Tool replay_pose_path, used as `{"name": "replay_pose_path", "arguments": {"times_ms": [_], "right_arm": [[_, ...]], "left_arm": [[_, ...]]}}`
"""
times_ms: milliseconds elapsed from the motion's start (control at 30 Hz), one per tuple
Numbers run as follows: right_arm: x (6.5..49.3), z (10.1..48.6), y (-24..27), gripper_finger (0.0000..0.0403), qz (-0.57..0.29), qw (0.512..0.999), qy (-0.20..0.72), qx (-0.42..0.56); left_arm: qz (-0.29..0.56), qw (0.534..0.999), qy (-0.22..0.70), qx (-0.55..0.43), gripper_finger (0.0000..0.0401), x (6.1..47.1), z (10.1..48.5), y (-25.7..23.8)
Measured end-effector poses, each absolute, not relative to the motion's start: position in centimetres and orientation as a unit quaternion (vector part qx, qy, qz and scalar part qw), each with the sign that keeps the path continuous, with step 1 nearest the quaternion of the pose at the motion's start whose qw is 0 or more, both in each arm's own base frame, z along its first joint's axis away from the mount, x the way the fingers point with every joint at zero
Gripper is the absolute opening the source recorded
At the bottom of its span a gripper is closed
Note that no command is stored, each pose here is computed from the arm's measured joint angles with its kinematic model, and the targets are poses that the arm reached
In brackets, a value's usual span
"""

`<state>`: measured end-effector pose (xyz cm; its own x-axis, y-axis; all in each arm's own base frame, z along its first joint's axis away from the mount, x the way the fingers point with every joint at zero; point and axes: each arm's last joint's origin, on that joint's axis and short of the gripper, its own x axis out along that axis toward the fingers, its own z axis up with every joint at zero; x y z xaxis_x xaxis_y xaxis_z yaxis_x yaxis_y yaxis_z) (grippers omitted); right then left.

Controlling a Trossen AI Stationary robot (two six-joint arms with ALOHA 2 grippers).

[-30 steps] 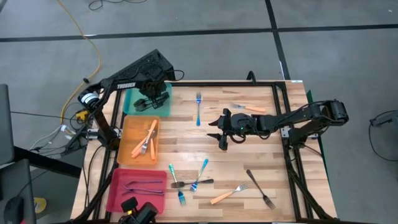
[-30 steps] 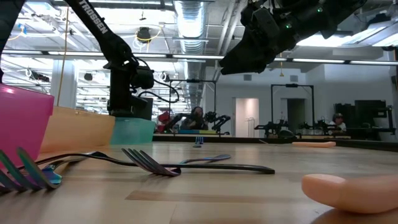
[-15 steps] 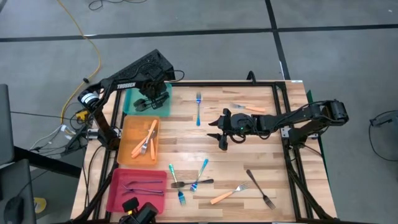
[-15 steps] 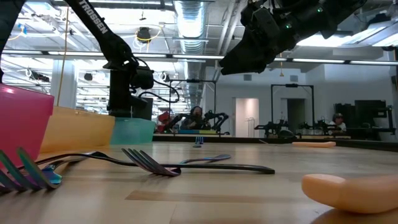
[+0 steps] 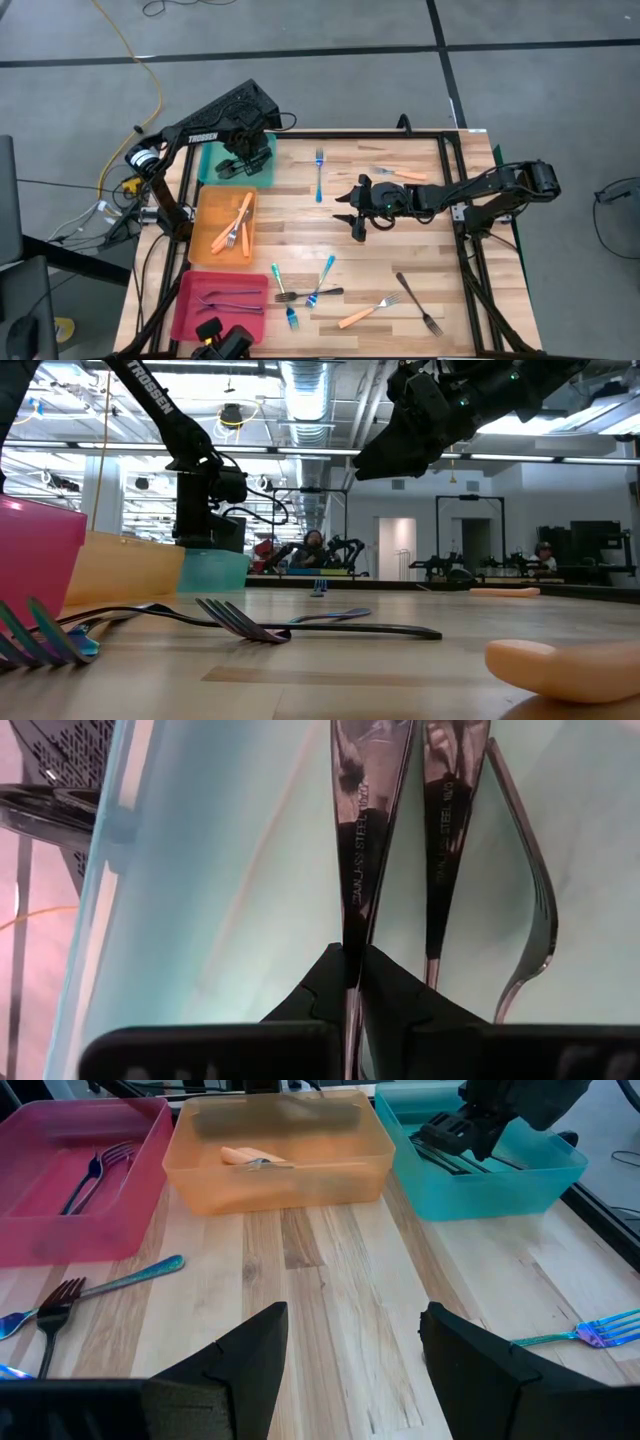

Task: Sort silverware by color (type)
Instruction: Put the black fork into the blue bin, then put the blue fork into the red bin

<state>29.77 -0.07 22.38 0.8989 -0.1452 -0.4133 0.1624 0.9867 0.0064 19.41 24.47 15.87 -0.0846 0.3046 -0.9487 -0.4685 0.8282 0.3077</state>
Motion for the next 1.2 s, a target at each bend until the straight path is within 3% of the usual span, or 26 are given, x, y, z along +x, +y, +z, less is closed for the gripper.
{"name": "replay_pose_path", "arguments": {"times_ms": [833, 1200], "right_arm": [[29.8, 22.3, -0.1, 0.0249, -0.078, 0.974, 0.212, 0.02], [29.7, 22.2, -0.1, 0.0249, -0.079, 0.972, 0.222, 0.019]], "left_arm": [[0.271, 0.671, 0.686, -0.072, 0.0077, 19.3, 16.1, 24.3], [0.281, 0.664, 0.688, -0.085, 0.0079, 20.4, 20.7, 25.3]]}}
